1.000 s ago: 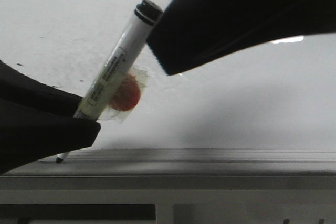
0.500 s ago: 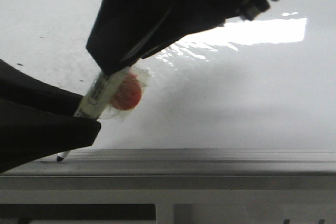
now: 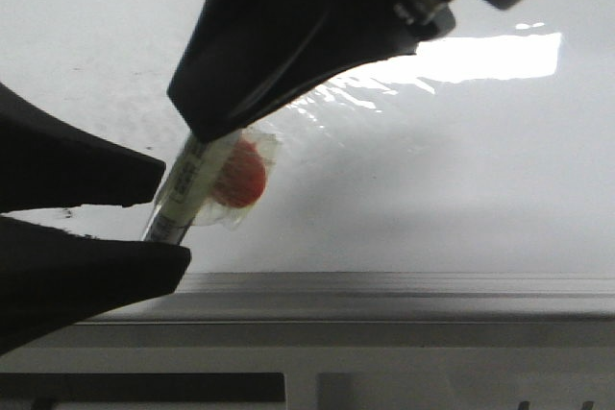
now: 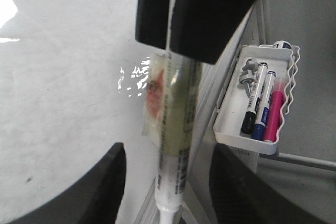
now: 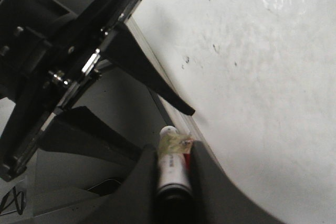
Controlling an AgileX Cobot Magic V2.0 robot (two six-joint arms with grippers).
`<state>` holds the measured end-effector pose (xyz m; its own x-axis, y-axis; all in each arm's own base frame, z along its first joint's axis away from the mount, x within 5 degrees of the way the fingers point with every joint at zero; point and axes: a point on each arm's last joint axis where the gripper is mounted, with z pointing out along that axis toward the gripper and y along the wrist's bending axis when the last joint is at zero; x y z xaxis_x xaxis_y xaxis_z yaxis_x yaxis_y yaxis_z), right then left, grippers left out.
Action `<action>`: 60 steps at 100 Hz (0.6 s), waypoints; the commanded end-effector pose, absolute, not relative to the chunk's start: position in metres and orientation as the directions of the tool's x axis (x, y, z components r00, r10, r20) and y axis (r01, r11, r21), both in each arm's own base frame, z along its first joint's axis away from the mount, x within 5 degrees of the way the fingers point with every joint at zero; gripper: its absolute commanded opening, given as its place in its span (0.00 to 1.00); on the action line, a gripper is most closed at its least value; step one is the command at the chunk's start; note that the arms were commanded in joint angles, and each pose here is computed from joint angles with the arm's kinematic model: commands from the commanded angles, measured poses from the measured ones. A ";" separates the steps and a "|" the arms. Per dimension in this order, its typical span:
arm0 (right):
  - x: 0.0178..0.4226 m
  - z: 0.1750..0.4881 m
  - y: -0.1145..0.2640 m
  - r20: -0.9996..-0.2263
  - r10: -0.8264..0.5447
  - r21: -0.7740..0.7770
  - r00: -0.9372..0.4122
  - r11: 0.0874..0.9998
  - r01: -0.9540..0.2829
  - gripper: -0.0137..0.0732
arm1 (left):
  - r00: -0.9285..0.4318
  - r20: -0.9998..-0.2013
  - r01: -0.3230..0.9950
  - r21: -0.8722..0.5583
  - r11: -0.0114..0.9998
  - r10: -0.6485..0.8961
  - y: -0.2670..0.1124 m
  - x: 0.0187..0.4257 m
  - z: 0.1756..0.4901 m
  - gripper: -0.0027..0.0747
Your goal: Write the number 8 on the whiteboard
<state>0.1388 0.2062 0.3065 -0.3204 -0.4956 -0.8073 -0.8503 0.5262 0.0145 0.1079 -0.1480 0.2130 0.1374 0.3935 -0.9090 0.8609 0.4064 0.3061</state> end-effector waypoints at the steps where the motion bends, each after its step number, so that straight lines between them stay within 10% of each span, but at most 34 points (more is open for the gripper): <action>1: 0.140 0.330 0.207 -0.868 -0.419 0.004 -0.265 0.529 -0.848 0.08 | 0.167 -0.949 0.843 0.279 0.460 0.269 -0.149 0.109 0.235 0.49; 60: 0.168 0.403 0.158 -0.926 -0.182 0.103 -0.330 0.720 -0.686 0.09 | 0.137 -0.990 0.638 0.119 0.761 0.039 -0.073 0.087 0.286 0.49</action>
